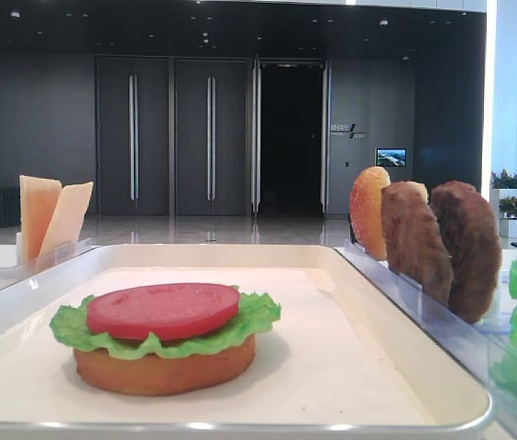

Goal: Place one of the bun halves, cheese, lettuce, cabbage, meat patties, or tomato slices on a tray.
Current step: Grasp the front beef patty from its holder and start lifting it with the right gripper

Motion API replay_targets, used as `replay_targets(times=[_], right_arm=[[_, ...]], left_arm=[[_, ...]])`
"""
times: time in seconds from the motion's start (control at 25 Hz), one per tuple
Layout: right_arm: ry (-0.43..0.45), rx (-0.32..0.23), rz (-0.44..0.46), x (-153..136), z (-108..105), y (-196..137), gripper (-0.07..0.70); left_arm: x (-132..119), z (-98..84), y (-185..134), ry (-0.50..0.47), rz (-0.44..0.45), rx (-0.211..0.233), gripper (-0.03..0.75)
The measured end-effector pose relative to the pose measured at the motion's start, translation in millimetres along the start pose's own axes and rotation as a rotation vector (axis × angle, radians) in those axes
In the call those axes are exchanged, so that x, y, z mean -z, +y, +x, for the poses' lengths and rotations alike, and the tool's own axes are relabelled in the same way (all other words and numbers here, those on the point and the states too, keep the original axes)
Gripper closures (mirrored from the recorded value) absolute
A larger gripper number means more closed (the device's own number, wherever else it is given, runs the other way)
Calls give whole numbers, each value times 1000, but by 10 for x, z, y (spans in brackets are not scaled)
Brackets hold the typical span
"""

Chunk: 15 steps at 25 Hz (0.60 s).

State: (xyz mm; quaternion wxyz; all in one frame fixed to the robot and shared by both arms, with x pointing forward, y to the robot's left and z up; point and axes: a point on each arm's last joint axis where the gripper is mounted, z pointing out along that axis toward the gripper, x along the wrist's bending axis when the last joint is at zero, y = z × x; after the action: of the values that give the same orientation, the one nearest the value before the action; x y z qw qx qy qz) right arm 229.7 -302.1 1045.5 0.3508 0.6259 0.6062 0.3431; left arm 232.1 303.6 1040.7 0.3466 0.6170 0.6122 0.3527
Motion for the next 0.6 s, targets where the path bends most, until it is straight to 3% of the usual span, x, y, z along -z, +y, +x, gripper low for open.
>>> replay_targets(times=[0.6], right_arm=[[0,0,-1,9,0,15,167]], left_arm=[[0,0,0,0,0,0,24]])
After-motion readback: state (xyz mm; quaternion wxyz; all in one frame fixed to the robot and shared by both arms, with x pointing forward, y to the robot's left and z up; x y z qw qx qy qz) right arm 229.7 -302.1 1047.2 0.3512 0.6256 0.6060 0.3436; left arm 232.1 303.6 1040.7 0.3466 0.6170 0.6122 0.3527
